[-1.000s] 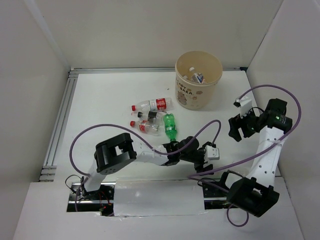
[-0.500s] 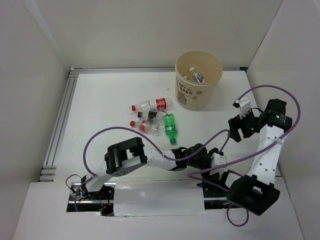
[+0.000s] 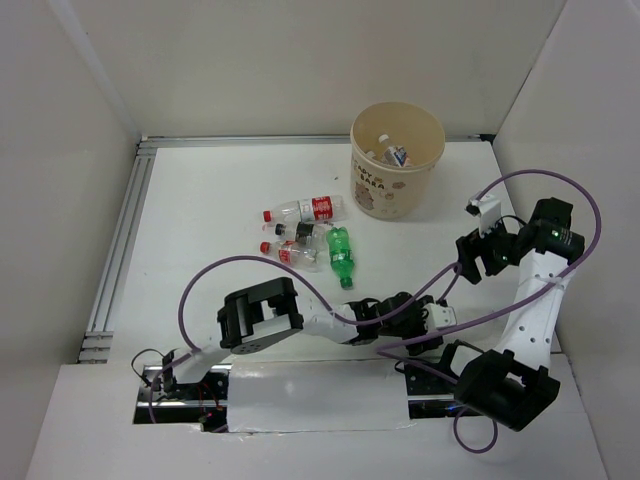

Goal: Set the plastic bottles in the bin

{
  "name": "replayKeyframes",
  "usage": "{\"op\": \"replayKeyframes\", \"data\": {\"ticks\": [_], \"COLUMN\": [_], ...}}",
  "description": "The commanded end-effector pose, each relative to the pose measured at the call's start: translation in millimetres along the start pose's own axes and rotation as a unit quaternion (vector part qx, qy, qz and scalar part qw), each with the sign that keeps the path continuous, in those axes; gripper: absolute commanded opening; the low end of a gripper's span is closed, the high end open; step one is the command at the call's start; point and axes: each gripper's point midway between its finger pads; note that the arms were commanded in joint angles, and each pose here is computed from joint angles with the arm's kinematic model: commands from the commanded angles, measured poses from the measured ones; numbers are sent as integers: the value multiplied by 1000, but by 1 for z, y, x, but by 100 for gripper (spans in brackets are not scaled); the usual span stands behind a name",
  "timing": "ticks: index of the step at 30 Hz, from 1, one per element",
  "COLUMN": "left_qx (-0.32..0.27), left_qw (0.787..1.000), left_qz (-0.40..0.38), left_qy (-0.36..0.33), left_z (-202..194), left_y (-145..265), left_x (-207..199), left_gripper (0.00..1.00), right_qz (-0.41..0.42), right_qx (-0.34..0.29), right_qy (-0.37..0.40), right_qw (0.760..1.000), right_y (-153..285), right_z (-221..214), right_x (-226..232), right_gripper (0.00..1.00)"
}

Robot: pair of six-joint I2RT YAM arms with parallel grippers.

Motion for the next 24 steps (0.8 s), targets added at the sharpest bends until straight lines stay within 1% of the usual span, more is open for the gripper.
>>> {"op": "replayKeyframes", "data": {"ticks": [1, 2, 3, 4, 5, 6, 7, 8, 9, 11, 12, 15, 16, 18, 19, 20, 21, 22, 23, 24], "left_qx": [-11, 0, 0, -3, 10, 15, 18, 6, 27, 16, -1, -15, -39, -41, -57, -57, -60, -79, -91, -95], "left_qw": [998, 997, 996, 994, 993, 992, 990, 985, 983, 976, 972, 965, 962, 955, 952, 944, 939, 933, 928, 921], "left_qz": [61, 69, 80, 99, 106, 112, 126, 154, 162, 194, 211, 238, 251, 274, 286, 308, 323, 338, 346, 360], "left_qy": [18, 26, 33, 37, 47, 51, 59, 74, 84, 100, 102, 109, 104, 104, 98, 102, 100, 99, 99, 113], "left_z": [17, 10, 13, 24, 15, 16, 16, 33, 21, 30, 48, 70, 96, 106, 124, 126, 131, 150, 160, 156], "left_y": [7, 13, 18, 29, 37, 45, 54, 73, 85, 110, 132, 164, 180, 198, 208, 218, 226, 238, 246, 251], "left_x": [20, 20, 24, 32, 31, 33, 41, 58, 61, 83, 95, 123, 137, 162, 176, 194, 207, 224, 235, 255], "left_gripper": [27, 3, 0, 0, 0, 0, 0, 0, 0, 0, 0, 0, 0, 0, 0, 0, 0, 0, 0, 0], "right_qz": [7, 2, -8, -23, -31, -37, -52, -58, -59, -64, -68, -63, -61, -50, -48, -37, -36, -29, -25, -15], "right_qx": [-14, -19, -30, -50, -62, -71, -93, -106, -121, -148, -161, -178, -186, -185, -190, -190, -194, -193, -195, -191], "right_qy": [-13, -17, -17, -23, -25, -30, -24, -43, -44, -53, -55, -58, -57, -64, -60, -61, -48, -51, -44, -44], "right_qw": [1000, 1000, 999, 998, 997, 996, 994, 992, 990, 985, 983, 980, 979, 979, 979, 979, 979, 979, 980, 980], "right_y": [1, 0, 3, 5, 7, 7, 11, 13, 16, 20, 23, 20, 23, 17, 17, 15, 16, 14, 14, 10], "right_z": [5, 8, 13, 22, 27, 32, 42, 47, 56, 69, 73, 79, 83, 79, 81, 80, 82, 80, 80, 77], "right_x": [3, 1, 0, -4, -7, -10, -15, -14, -15, -17, -18, -20, -18, -16, -16, -13, -11, -9, -8, -5], "right_gripper": [80, 80, 79, 79, 78, 78, 78, 78, 78, 78, 78, 77, 75, 68, 64, 58, 49, 46, 43, 40]}}
Point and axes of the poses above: each gripper's point midway between its finger pads, its own y axis back along the fingers, its own x axis along the line the jaws close on, z = x × y, and after that the axes turned 15 degrees about -y, right-handed
